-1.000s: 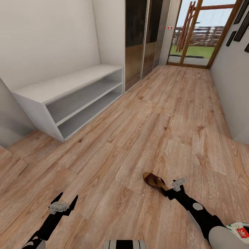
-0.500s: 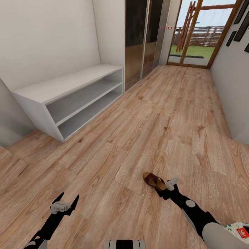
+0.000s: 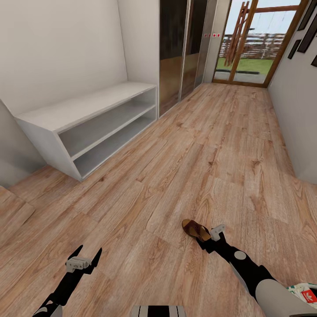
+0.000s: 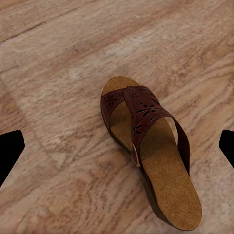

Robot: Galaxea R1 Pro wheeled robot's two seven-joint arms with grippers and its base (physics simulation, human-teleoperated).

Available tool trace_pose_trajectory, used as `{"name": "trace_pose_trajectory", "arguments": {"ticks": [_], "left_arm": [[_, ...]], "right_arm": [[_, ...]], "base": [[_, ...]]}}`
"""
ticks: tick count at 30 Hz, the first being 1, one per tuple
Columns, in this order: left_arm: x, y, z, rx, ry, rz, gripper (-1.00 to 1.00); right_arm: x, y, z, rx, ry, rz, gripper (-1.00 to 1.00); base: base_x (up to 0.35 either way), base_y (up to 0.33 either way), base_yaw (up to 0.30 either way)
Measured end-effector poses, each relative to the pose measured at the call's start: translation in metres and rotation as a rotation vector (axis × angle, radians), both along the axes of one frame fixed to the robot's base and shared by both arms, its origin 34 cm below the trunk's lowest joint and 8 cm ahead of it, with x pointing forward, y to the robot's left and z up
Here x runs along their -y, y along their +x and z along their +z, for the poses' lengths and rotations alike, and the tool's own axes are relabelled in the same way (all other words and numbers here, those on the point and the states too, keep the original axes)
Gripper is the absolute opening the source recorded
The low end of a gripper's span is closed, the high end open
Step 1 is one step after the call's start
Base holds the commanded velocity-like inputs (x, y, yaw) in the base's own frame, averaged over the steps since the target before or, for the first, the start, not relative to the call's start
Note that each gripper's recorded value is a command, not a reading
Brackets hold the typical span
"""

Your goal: Pick up the two gym shoes and the two sandals from the corridor floor and place them onto the hallstand (shoe rack) in the corridor, making sure they are on the rack and not on the floor. Arrange them so the two gym shoes are next to each other and the two sandals are next to each other.

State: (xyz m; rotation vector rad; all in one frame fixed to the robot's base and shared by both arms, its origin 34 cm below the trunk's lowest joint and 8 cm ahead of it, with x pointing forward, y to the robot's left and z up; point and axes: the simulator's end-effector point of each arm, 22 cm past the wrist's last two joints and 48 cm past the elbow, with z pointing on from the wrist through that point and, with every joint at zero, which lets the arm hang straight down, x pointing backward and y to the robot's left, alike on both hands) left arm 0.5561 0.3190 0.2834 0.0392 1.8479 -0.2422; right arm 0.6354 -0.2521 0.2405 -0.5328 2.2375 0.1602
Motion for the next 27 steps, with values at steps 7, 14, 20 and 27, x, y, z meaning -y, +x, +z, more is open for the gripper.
{"name": "trace_pose_trajectory", "arguments": {"ticks": [7, 14, 20, 27], "left_arm": [[-0.0006, 0.0002, -0.0003, -0.001, -0.002, 0.008, 1.0], [-0.0022, 0.0, -0.0007, -0.002, -0.003, 0.015, 1.0], [-0.003, -0.0001, -0.0008, -0.003, -0.003, 0.018, 1.0], [-0.003, -0.0001, -0.001, -0.003, -0.004, 0.02, 1.0]], "right_arm": [[0.0025, 0.0009, 0.0004, -0.002, -0.008, 0.006, 1.0], [0.0025, 0.0006, 0.0004, -0.004, -0.008, 0.012, 1.0], [-0.0006, -0.0007, -0.0005, -0.008, -0.004, 0.016, 1.0], [-0.0051, -0.003, -0.0022, -0.014, 0.0, 0.02, 1.0]], "base": [[0.0, 0.0, 0.0], [0.0, 0.0, 0.0], [0.0, 0.0, 0.0], [0.0, 0.0, 0.0]]}}
